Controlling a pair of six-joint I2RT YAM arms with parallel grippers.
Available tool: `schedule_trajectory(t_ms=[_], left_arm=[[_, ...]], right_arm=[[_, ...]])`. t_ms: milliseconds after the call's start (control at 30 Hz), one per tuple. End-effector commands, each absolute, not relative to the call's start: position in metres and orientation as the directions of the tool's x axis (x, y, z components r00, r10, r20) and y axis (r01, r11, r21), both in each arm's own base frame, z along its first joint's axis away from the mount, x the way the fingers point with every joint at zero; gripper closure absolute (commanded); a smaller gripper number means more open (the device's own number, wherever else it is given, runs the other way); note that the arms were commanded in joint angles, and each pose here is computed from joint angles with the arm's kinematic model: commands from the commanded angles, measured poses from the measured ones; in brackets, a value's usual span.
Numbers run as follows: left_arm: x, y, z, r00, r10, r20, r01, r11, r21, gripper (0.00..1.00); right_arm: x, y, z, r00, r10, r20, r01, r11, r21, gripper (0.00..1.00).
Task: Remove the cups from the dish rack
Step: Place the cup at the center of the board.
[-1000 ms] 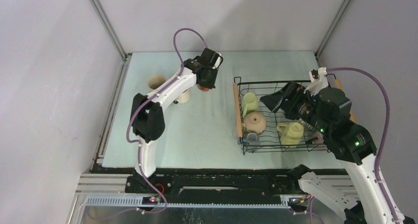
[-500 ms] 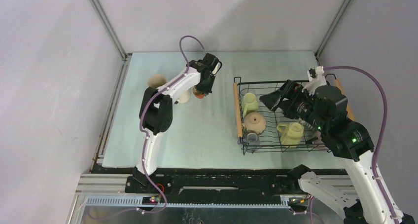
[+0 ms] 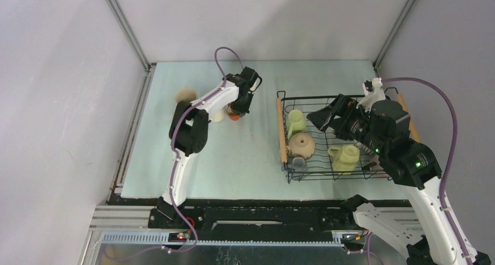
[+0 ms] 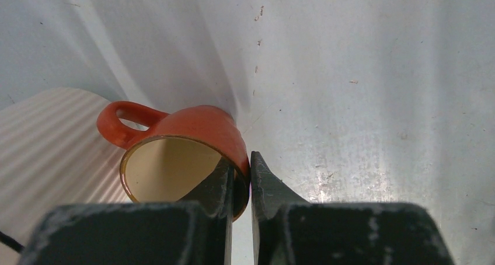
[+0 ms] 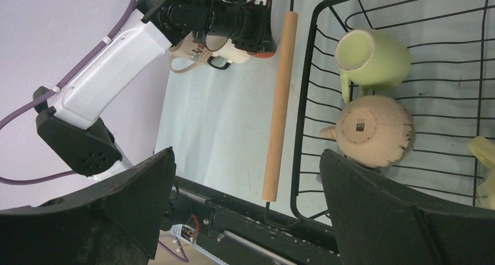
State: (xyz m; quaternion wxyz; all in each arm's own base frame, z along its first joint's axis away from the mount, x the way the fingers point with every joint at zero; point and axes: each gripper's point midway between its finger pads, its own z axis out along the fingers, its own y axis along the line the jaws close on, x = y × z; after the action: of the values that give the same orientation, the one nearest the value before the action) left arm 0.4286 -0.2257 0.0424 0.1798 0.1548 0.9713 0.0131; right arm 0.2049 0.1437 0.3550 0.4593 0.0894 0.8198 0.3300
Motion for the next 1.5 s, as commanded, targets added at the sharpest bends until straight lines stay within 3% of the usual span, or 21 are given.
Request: schedule_trajectory(t_ms=[0, 267, 600, 1100, 1300, 1367, 1433, 1467], left_arm=[[0.450, -0.234, 0.071, -0.853, 0.303, -0.426, 0.301, 0.951, 0.074, 0.99], [0.448, -0.235, 0.066, -0.859, 0.305, -0.410, 0.307, 0.950, 0.063, 0.85], [0.448, -0.238, 0.076, -0.852, 0.304, -0.426, 0.313, 0.948, 0.051, 0.75], [0.439, -0.248, 0.181, -0.765, 0.238, -0.599, 0.331, 0.943, -0.047, 0.42], [0.418, -0.243, 0.234, -0.712, 0.193, -0.675, 0.341, 0.936, -0.092, 0.25], [0.408, -0.243, 0.248, -0.694, 0.169, -0.700, 0.345, 0.931, -0.118, 0.17], [0.396, -0.244, 0.255, -0.680, 0.152, -0.717, 0.355, 0.924, -0.141, 0.02], [0.391, -0.244, 0.260, -0.672, 0.143, -0.726, 0.360, 0.920, -0.152, 0.00]], right_arm=[[0.204, 0.139, 0.357, -0.550, 0.442, -0.708, -0.159, 0.777, 0.609, 0.00], [0.203, 0.138, 0.357, -0.549, 0.442, -0.709, -0.159, 0.778, 0.607, 0.00], [0.201, 0.137, 0.357, -0.547, 0.443, -0.710, -0.160, 0.778, 0.608, 0.00], [0.200, 0.133, 0.353, -0.551, 0.443, -0.707, -0.136, 0.788, 0.600, 0.00], [0.201, 0.121, 0.344, -0.541, 0.442, -0.716, -0.082, 0.819, 0.568, 0.00], [0.202, 0.116, 0.341, -0.538, 0.443, -0.717, -0.058, 0.829, 0.556, 0.00], [0.202, 0.111, 0.337, -0.535, 0.442, -0.720, -0.032, 0.841, 0.540, 0.00], [0.202, 0.109, 0.335, -0.534, 0.440, -0.722, -0.021, 0.847, 0.532, 0.00]])
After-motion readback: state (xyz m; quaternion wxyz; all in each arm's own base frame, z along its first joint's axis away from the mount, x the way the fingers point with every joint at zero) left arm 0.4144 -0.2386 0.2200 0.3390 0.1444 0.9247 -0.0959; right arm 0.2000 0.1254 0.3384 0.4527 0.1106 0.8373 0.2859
